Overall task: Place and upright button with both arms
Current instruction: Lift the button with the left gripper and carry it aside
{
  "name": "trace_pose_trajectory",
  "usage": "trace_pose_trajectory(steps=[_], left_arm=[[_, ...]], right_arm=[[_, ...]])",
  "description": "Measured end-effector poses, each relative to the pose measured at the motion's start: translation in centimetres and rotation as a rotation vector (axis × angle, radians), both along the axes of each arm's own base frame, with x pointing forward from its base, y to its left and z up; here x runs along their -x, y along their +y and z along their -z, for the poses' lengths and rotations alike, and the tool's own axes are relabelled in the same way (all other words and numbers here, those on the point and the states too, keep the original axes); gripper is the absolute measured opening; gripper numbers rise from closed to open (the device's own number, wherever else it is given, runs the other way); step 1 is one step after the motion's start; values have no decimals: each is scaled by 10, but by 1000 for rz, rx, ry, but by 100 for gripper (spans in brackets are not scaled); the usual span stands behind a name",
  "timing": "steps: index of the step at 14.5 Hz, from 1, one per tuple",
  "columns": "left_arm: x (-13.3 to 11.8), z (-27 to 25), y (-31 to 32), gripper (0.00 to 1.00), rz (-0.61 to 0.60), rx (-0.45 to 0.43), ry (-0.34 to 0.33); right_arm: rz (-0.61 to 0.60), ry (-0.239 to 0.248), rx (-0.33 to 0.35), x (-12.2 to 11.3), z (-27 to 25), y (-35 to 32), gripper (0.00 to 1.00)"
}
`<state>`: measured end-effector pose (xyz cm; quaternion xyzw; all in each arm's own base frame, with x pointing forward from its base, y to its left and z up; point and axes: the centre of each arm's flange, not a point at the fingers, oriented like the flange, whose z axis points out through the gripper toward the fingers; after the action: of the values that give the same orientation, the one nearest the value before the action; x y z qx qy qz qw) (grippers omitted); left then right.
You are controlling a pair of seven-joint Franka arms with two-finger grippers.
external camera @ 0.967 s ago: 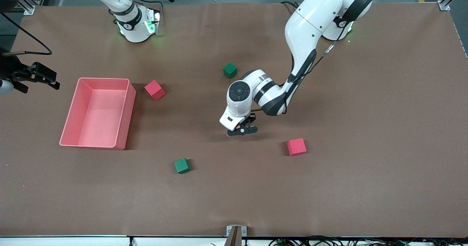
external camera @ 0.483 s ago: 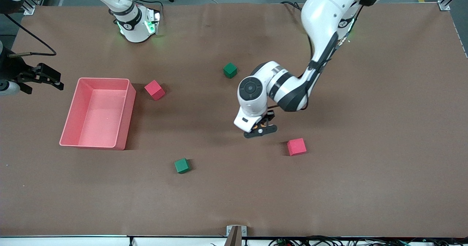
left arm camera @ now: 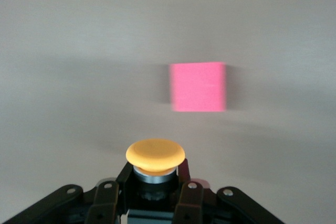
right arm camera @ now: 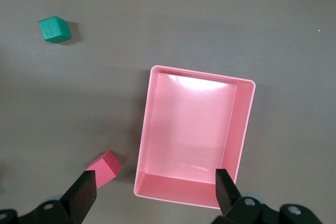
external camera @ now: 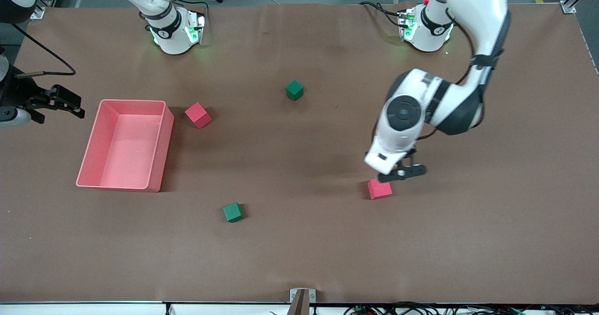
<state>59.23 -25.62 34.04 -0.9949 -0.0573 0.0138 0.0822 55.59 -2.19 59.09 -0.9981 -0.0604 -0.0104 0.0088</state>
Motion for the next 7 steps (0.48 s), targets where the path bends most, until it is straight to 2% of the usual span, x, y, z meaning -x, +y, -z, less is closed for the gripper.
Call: trace_pose_trajectory(steps=[7], left_arm=[[7, -22, 154, 35, 162, 1, 75]], right_arm=[[1, 1, 0, 0, 0, -1, 100]])
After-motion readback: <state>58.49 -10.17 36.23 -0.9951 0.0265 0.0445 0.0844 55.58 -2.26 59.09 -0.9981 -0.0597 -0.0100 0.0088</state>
